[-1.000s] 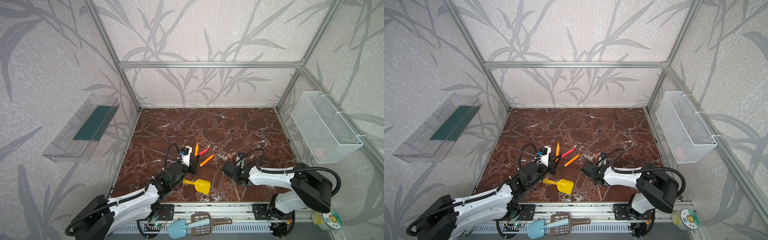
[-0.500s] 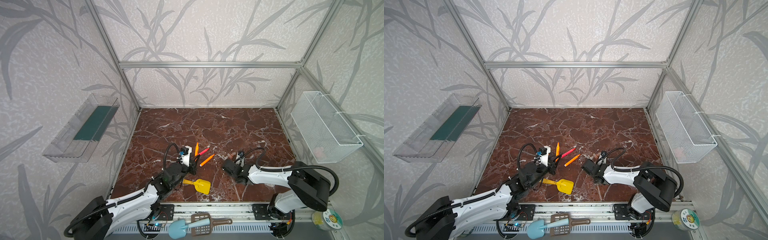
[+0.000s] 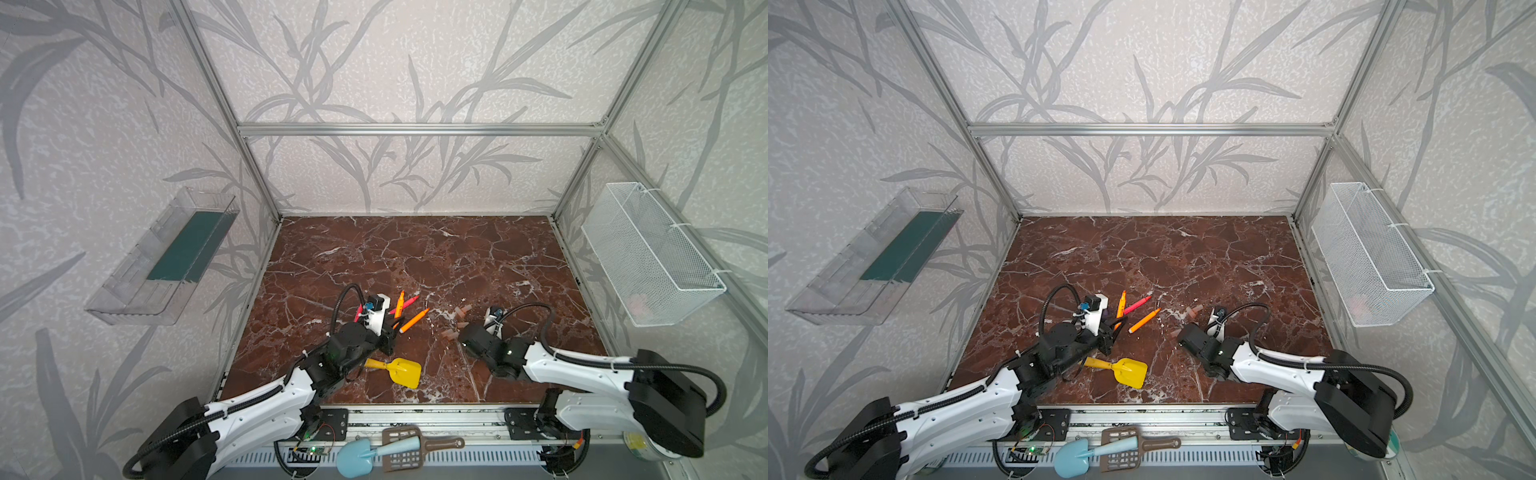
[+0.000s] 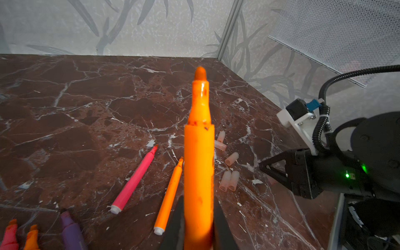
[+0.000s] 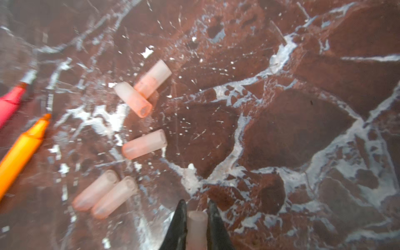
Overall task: Insert the pens into the pen caps
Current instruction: 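Lift the pink cap with the right gripper toward the held marker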
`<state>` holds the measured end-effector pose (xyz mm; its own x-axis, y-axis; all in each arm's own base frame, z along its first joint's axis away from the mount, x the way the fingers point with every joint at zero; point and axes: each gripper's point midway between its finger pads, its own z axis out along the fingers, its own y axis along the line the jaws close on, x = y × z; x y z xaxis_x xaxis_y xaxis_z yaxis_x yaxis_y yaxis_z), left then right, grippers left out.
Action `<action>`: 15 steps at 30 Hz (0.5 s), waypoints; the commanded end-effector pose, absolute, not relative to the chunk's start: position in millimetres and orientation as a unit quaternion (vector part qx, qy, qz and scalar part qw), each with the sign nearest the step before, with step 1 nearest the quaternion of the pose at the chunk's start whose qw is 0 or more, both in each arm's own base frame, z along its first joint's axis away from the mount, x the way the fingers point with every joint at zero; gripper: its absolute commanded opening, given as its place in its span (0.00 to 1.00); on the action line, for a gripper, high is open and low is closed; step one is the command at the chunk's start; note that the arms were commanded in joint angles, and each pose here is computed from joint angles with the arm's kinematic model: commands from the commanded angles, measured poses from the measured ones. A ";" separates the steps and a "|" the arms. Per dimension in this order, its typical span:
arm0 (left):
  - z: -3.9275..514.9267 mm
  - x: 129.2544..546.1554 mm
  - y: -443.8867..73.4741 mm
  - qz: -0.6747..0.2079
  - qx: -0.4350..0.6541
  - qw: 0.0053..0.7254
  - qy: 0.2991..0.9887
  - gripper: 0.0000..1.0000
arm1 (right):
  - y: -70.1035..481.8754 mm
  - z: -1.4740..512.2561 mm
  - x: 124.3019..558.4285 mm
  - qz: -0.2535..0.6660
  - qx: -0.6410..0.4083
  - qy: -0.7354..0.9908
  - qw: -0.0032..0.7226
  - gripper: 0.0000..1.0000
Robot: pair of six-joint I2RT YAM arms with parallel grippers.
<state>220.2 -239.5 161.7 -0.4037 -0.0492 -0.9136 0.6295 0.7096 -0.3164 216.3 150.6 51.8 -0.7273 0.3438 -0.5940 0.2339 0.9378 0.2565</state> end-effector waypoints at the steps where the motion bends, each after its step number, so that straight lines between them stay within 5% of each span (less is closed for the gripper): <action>1: 169.2 206.2 -257.0 -0.372 0.230 0.481 0.760 0.00 | 165.2 92.7 224.5 0.149 0.129 0.906 0.375 0.00; 7: 166.0 199.5 -254.9 -0.376 0.236 0.471 0.762 0.00 | 206.4 181.0 241.5 0.295 0.072 0.829 0.470 0.00; 15: 170.9 189.6 -254.2 -0.399 0.239 0.466 0.752 0.00 | 242.1 260.2 251.8 0.379 0.010 0.745 0.549 0.00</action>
